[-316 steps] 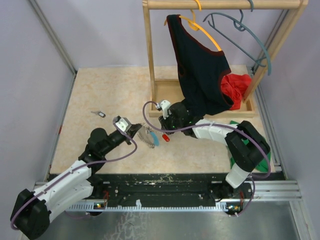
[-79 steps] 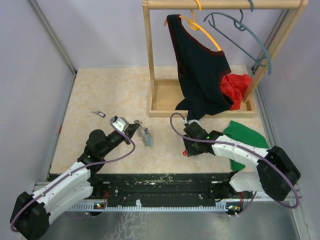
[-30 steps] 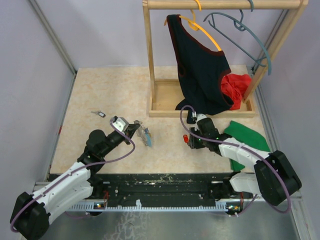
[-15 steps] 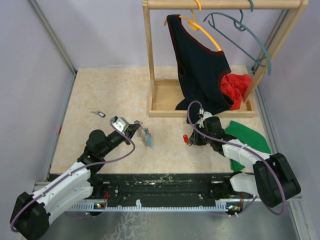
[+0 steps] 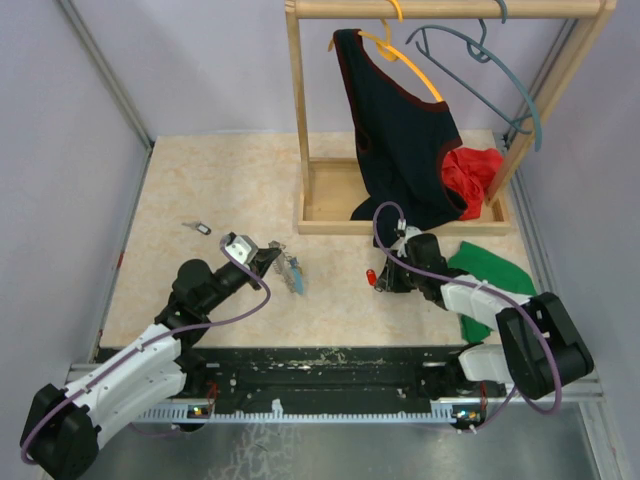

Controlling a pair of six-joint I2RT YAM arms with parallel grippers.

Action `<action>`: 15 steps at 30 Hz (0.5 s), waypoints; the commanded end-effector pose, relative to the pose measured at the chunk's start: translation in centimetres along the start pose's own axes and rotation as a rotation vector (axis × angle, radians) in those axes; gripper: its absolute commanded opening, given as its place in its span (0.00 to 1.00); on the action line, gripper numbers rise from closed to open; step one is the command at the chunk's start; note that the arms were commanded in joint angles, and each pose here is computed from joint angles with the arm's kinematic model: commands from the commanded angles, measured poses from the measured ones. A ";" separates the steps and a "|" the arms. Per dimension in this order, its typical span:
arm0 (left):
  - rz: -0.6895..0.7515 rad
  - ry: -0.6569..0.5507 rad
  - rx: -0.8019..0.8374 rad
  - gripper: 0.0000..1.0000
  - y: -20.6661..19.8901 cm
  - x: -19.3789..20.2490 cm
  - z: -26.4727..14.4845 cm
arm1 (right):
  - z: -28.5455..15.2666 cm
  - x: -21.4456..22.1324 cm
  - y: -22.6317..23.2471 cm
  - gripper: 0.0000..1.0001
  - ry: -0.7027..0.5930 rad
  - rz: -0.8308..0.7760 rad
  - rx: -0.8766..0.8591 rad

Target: Put the keys on the keyring

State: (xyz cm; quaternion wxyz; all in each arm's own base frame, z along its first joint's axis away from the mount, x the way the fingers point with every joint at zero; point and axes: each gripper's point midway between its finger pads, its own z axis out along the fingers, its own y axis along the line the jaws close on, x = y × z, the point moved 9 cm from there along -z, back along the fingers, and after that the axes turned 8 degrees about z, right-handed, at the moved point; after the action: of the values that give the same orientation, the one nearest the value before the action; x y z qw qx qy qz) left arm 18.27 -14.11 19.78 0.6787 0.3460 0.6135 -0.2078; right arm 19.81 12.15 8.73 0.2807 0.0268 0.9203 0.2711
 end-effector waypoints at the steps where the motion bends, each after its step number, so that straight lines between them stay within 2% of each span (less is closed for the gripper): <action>1: 0.008 -0.059 0.003 0.01 0.1 -1.1 0.1 | 0.4 -0.9 0.4 0.23 -0.045 0.002 -0.044; 15: 0.007 -0.061 0.006 0.00 0.0 -1.2 0.1 | 0.4 -0.9 1.0 0.20 -0.021 -0.032 -0.114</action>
State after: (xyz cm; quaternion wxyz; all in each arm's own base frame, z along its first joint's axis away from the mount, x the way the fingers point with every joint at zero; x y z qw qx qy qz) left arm 18.27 -14.11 19.78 0.6786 0.3461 0.6135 -0.2081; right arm 20.03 12.70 8.57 0.2745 0.0163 0.9148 0.2960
